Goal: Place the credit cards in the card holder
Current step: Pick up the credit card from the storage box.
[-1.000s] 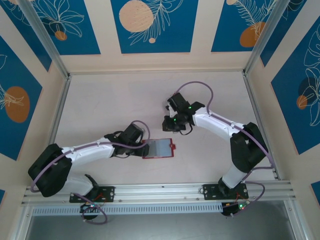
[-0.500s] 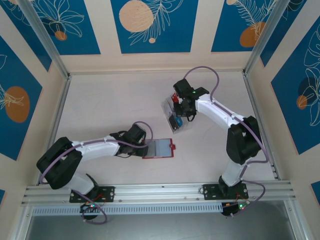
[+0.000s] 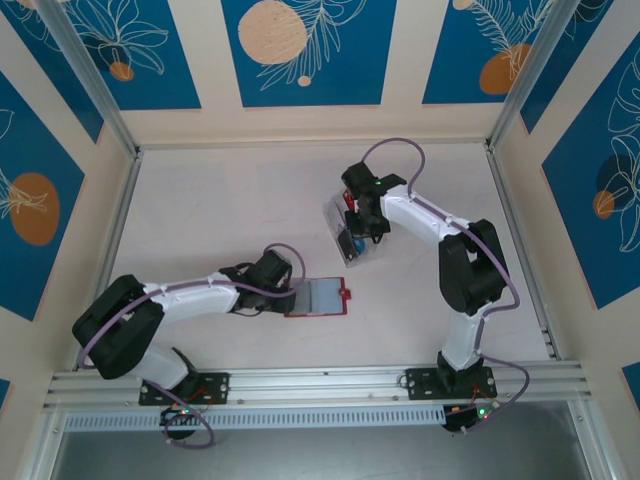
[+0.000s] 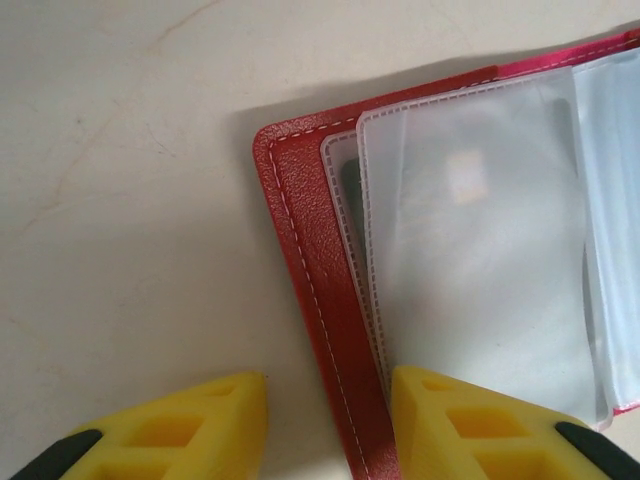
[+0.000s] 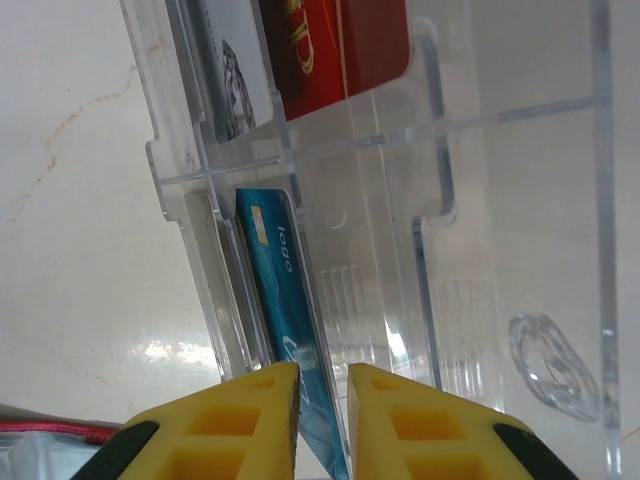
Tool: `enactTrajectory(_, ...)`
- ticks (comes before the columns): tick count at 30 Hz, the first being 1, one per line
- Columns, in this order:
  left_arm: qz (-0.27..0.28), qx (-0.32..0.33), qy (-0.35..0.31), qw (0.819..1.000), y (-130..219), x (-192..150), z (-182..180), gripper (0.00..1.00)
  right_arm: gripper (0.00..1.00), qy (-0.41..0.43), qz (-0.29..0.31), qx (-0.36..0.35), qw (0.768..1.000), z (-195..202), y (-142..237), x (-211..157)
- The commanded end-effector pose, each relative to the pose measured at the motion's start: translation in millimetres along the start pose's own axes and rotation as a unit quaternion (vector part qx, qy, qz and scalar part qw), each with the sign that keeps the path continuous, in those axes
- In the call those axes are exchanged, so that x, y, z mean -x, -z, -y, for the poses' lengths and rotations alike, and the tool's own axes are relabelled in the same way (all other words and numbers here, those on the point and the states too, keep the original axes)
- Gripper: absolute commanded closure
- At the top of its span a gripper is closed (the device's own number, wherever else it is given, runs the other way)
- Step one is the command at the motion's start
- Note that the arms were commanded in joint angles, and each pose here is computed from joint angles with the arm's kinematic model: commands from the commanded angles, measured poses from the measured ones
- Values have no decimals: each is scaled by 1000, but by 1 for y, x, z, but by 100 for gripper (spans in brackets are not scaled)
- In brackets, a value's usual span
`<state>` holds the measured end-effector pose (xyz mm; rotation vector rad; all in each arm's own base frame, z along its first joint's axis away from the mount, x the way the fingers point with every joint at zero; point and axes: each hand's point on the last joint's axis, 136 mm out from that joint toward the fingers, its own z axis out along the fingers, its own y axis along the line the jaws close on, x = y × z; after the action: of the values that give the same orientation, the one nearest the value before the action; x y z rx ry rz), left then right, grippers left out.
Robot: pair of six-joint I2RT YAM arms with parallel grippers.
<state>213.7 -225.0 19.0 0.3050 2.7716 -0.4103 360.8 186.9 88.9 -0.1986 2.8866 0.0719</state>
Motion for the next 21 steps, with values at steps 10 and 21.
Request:
enactTrajectory(10,-10,-10,3,1000,-11,-14,2,63,81,31,-1,-2,1000,-18,3,4)
enactTrajectory(21,-9,-12,5,1000,-10,-15,2,63,82,39,-16,-20,999,-20,-5,0)
